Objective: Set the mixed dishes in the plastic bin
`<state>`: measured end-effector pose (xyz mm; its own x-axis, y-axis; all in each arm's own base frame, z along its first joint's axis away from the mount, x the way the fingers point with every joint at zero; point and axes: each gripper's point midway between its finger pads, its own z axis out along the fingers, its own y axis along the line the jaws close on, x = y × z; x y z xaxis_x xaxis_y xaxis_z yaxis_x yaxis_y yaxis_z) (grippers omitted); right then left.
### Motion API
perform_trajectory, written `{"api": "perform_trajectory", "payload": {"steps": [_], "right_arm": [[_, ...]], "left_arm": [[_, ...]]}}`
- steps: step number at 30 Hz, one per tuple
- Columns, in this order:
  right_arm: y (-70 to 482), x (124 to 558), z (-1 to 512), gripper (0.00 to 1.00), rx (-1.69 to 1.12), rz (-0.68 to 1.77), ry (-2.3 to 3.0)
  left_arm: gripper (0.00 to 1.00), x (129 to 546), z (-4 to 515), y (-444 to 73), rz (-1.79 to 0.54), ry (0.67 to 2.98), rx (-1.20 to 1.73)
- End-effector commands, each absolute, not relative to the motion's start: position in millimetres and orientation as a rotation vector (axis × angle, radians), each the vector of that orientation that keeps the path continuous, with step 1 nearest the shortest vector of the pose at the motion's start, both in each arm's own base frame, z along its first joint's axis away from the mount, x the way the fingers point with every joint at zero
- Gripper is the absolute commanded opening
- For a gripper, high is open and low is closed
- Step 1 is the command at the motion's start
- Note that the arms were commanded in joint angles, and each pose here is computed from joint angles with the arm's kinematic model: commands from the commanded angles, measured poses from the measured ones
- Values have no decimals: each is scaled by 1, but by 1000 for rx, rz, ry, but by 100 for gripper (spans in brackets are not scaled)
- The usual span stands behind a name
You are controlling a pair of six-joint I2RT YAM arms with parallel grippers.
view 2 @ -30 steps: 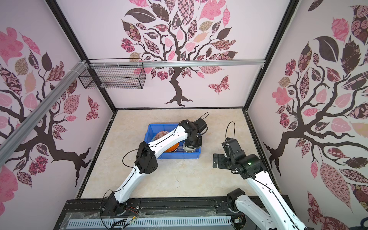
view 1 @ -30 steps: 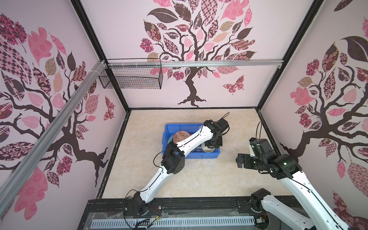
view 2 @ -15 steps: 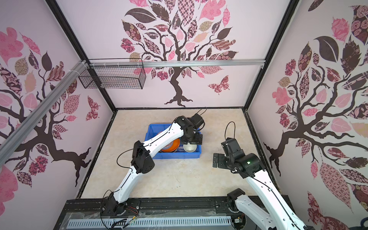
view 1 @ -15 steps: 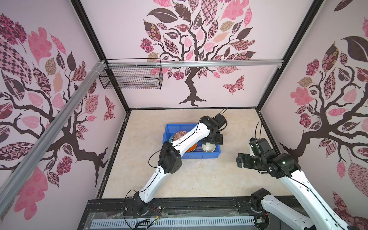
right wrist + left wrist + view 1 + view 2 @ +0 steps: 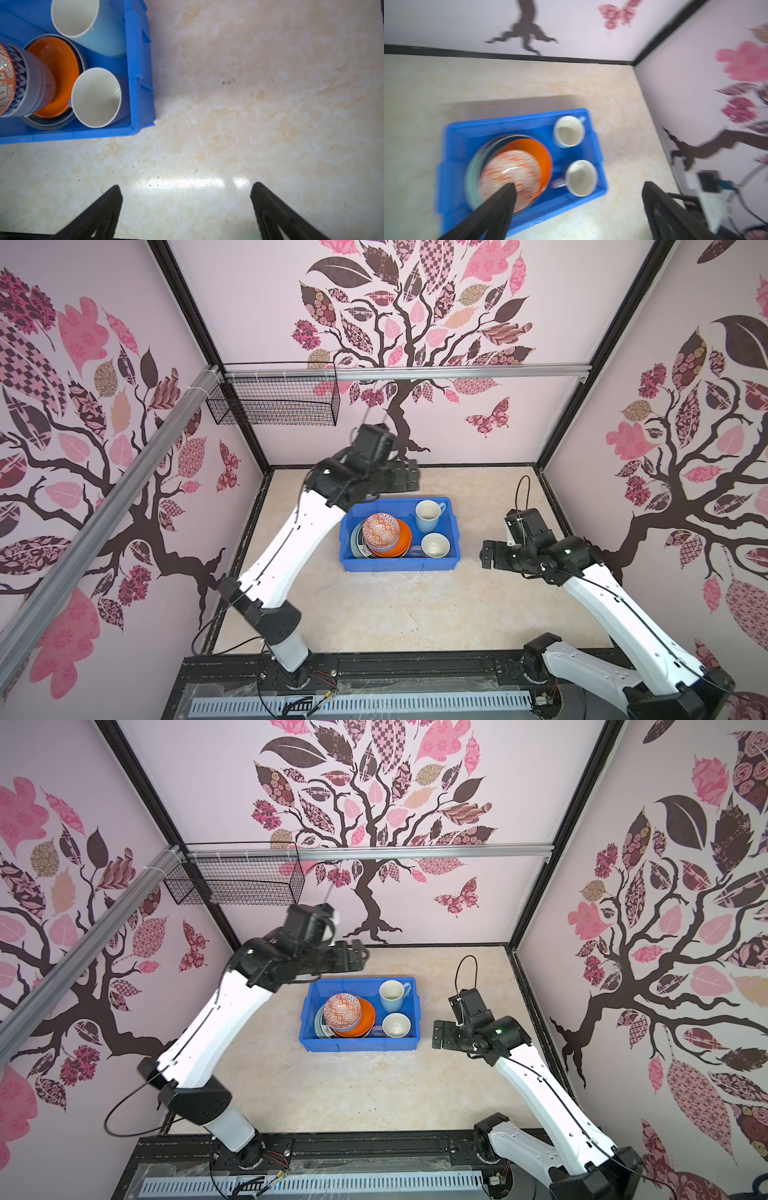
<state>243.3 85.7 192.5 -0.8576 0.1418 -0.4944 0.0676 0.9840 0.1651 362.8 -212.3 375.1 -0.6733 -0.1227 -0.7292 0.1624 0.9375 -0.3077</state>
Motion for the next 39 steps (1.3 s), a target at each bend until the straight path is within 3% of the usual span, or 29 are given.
{"api": "perform_trajectory", "payload": {"steps": [1, 5, 9, 13, 17, 22, 26, 39], "right_arm": [[91, 277, 211, 100, 136, 169, 2508], [88, 306, 207, 99, 123, 68, 2475], [70, 338, 205, 99, 173, -66, 2365], [45, 363, 203, 100, 260, -69, 2196], [22, 380, 201, 99, 290, -122, 2053], [13, 388, 167, 99, 212, -269, 2070], [10, 384, 146, 100, 179, -252, 2008], [-24, 377, 129, 99, 268, -72, 1817]], "left_arm": [[99, 368, 340, -100, -73, 2241, -120], [99, 345, 323, 14, -6, 2103, -400], [98, 335, 294, 74, 373, 2089, -452], [98, 363, 257, 72, 423, 2103, -316], [98, 381, 221, 68, 329, 2080, -324], [98, 387, 169, 65, 271, 2113, -323], [98, 383, 143, 70, 293, 2106, -333], [99, 409, 112, 42, 104, 1904, -211]]}}
